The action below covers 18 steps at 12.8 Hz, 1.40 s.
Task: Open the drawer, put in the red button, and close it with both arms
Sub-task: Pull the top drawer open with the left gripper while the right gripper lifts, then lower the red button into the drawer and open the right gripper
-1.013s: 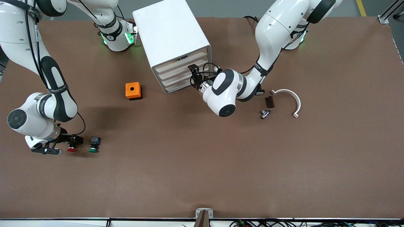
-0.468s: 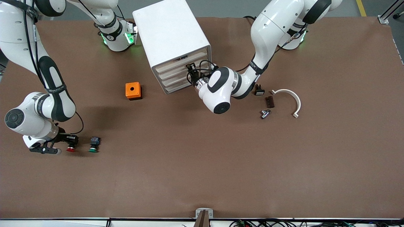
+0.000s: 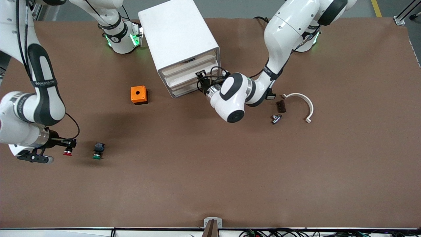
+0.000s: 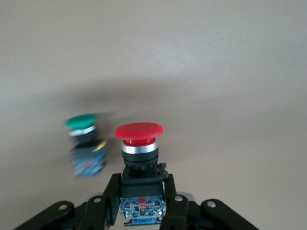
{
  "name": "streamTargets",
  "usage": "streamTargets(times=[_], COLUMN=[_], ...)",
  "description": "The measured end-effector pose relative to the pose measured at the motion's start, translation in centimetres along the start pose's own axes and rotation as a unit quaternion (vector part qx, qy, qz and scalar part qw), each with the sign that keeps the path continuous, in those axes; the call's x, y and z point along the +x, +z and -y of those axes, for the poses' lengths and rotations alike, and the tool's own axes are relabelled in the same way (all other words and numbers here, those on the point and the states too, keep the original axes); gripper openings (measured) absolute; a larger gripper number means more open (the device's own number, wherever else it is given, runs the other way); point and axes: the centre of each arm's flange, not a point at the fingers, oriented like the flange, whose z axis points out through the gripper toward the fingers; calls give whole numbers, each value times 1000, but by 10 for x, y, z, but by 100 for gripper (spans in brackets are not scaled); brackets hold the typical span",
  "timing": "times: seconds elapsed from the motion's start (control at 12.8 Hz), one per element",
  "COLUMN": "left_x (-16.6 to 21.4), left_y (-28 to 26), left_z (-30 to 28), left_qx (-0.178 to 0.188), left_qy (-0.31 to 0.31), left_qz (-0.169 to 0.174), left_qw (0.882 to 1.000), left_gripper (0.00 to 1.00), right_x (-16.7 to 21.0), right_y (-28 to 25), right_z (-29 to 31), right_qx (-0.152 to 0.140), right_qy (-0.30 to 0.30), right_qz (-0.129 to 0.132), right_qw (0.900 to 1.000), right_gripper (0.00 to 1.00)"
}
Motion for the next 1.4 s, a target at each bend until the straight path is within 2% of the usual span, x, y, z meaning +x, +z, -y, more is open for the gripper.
streamTargets(times=[0.23,0.39,0.55,0.62,0.86,1.17,1.4], left_x=[12,22,31,34,31,36,56], left_y=[-66,-109,-139,-147,-169,-217,-275], left_z=[-24,-38,-47,-50,-43,-33,-14], left_qx=[-19,-31,-39,-43,-53,-77,-149], left_qy=[23,33,51,66,88,108,173], left_qz=[43,75,98,104,121,147,121], left_qw=[999,996,993,992,987,980,966], left_gripper=[14,14,15,19,54,98,100], right_x=[-32,-60,-90,-107,-164,-238,-292], right_y=[-72,-99,-117,-123,-128,-125,-104], right_z=[78,145,211,246,342,438,489], right_qx=[7,29,33,32,31,46,56], right_qy=[67,121,167,186,238,301,344], right_qz=[17,32,35,33,24,9,5], right_qw=[998,992,985,981,970,953,937], right_gripper=[40,40,40,40,40,40,40])
